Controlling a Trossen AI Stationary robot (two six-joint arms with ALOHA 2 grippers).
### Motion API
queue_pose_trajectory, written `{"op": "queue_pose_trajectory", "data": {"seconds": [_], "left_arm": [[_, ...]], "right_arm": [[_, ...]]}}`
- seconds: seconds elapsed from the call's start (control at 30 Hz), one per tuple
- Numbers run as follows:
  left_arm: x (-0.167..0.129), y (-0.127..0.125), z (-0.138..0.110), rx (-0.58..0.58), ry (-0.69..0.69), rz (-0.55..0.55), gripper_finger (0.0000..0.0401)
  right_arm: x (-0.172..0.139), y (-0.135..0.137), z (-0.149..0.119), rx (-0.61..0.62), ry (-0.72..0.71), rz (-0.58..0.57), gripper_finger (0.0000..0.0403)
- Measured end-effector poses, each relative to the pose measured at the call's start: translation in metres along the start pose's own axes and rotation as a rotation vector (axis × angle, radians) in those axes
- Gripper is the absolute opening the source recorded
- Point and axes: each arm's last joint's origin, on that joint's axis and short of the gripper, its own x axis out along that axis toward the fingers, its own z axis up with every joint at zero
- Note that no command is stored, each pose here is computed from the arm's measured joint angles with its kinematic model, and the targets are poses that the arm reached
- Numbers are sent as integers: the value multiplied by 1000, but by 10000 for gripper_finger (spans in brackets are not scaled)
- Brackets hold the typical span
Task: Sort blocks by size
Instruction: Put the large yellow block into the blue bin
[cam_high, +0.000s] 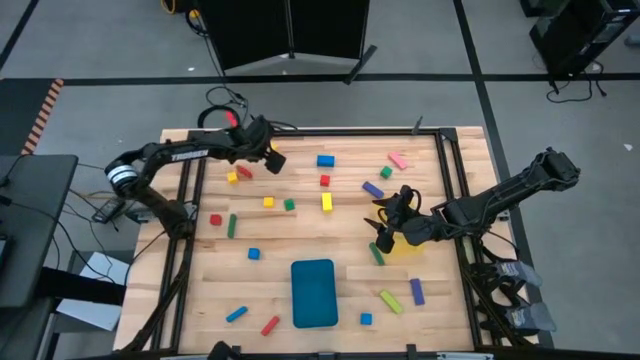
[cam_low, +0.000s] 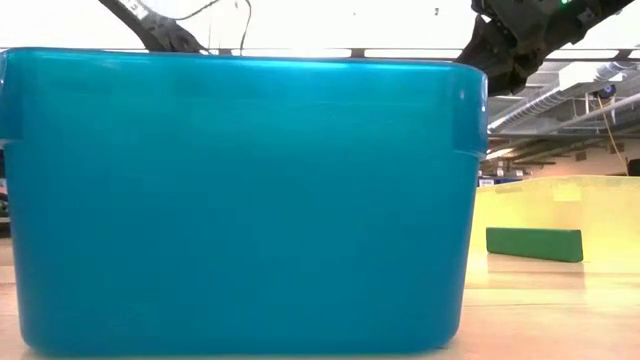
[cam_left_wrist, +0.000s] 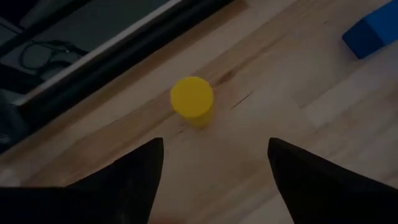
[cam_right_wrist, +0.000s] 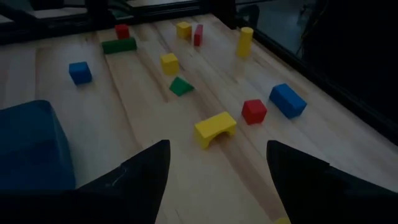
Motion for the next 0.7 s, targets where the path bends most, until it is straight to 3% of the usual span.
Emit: {"op": "queue_pose_trajectory", "data": {"seconds": [0.5,0.7], "left_arm": [[56,5,2,-46,7,2,314],[77,2,-3,-50,25,7,295]], "right_arm": [[0,0,0,7,1,1,271],[0,0,0,7,1,1,263]]}}
